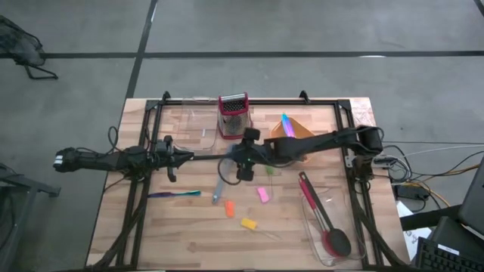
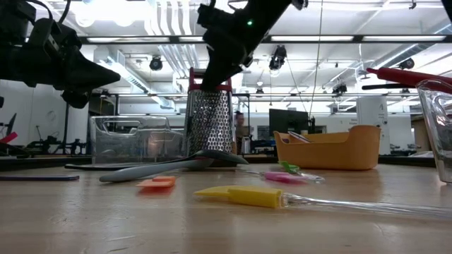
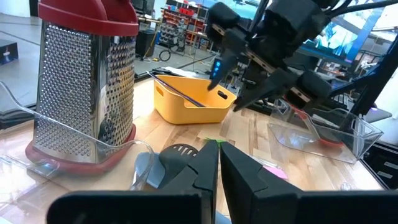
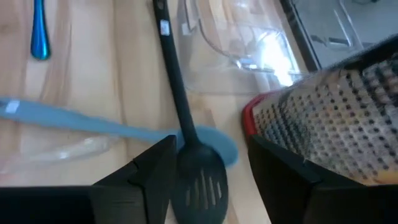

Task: Pick & Place Kitchen Items
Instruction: Put the black serving spoon into the bottom transparent bin

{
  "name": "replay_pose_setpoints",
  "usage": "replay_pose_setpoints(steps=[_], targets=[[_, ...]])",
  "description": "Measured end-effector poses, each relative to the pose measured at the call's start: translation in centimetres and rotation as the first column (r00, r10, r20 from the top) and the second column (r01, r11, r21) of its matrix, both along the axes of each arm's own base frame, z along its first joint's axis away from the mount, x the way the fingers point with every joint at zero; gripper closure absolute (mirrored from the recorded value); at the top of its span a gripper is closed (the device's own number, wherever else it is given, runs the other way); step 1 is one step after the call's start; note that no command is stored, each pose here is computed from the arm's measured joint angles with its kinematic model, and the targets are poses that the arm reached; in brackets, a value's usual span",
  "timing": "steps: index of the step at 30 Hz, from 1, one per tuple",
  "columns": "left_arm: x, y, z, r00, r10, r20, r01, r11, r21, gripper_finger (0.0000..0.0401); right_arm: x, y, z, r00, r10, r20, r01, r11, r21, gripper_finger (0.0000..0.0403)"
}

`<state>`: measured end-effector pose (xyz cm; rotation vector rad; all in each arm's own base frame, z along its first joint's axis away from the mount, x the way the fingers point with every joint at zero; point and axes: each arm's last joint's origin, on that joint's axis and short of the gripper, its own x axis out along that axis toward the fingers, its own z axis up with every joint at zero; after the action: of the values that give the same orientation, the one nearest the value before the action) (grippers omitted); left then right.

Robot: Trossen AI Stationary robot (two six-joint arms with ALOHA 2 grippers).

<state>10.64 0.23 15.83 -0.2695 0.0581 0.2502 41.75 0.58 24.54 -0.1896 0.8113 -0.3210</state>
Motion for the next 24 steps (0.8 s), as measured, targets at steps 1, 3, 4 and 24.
replay_pose_setpoints(steps=[1, 3, 4, 24], targets=[[0.0, 0.0, 0.0, 1.000, 0.000, 0.000, 0.000, 1.000, 0.000, 0.0378, 0.1, -0.3, -0.2, 1.000, 0.003, -0.008, -0.003, 1.000, 0.000, 0.0199], [0.0, 0.0, 0.0, 1.000, 0.000, 0.000, 0.000, 1.000, 0.000, 0.0379, 0.5, -0.9, -0.8, 1.000, 0.013, -0.002, -0.013, 1.000, 0.014, 0.0196], [0.0, 0.0, 0.0, 1.000, 0.000, 0.000, 0.000, 1.000, 0.000, 0.0380, 0.8, -1.3, -1.1, 1.000, 0.018, -0.001, -0.018, 0.999, 0.026, 0.0195], [0.0, 0.0, 0.0, 1.000, 0.000, -0.001, 0.000, 1.000, 0.000, 0.0378, 5.3, -4.7, -8.3, 0.995, 0.028, -0.097, -0.019, 0.995, 0.101, 0.0194]])
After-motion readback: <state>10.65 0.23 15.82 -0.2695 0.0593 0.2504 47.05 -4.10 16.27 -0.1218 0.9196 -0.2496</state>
